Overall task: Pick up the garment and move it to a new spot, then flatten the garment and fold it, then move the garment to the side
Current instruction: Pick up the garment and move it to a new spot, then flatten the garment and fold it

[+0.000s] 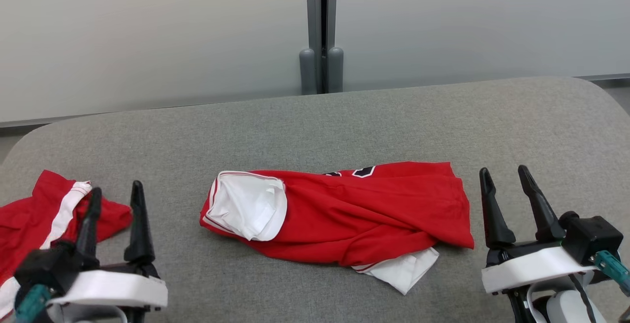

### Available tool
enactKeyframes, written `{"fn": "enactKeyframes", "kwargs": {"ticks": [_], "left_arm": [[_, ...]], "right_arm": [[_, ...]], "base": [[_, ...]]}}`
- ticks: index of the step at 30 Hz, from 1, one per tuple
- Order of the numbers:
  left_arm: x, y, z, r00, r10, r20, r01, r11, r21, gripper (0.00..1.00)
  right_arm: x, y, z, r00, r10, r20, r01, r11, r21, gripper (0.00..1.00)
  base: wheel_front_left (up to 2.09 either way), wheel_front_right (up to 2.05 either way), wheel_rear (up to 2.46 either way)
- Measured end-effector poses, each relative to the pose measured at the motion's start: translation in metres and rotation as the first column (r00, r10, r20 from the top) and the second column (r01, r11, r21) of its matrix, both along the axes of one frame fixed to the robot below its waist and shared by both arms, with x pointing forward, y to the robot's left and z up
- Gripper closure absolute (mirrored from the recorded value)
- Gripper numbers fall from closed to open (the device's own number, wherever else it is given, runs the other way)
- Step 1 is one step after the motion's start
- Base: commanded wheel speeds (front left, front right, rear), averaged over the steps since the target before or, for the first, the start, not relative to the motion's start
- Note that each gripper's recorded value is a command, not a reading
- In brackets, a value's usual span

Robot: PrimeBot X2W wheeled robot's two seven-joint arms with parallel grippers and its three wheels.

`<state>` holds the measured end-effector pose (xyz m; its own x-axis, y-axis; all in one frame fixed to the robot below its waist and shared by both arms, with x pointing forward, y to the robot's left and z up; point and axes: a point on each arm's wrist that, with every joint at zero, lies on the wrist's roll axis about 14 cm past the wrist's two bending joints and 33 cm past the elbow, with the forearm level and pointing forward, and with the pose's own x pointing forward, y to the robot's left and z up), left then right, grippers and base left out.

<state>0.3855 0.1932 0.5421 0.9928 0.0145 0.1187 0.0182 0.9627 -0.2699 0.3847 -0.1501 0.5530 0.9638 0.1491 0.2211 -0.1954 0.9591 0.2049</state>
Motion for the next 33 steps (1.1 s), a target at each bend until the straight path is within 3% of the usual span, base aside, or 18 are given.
{"fn": "enactKeyframes", "kwargs": {"ticks": [7, 33], "left_arm": [[-0.029, -0.016, -0.021, 0.999, 0.002, -0.045, -0.001, 1.000, 0.003, 0.00], [-0.024, -0.026, -0.019, 0.999, -0.029, -0.021, 0.029, 0.999, 0.014, 0.00]], "right_arm": [[-0.006, -0.001, -0.015, 0.999, -0.005, -0.043, 0.005, 1.000, 0.004, 0.00], [-0.006, -0.005, -0.010, 1.000, -0.015, -0.027, 0.015, 1.000, -0.007, 0.00]], "base": [[0.00, 0.00, 0.00], [0.00, 0.00, 0.00]]}}
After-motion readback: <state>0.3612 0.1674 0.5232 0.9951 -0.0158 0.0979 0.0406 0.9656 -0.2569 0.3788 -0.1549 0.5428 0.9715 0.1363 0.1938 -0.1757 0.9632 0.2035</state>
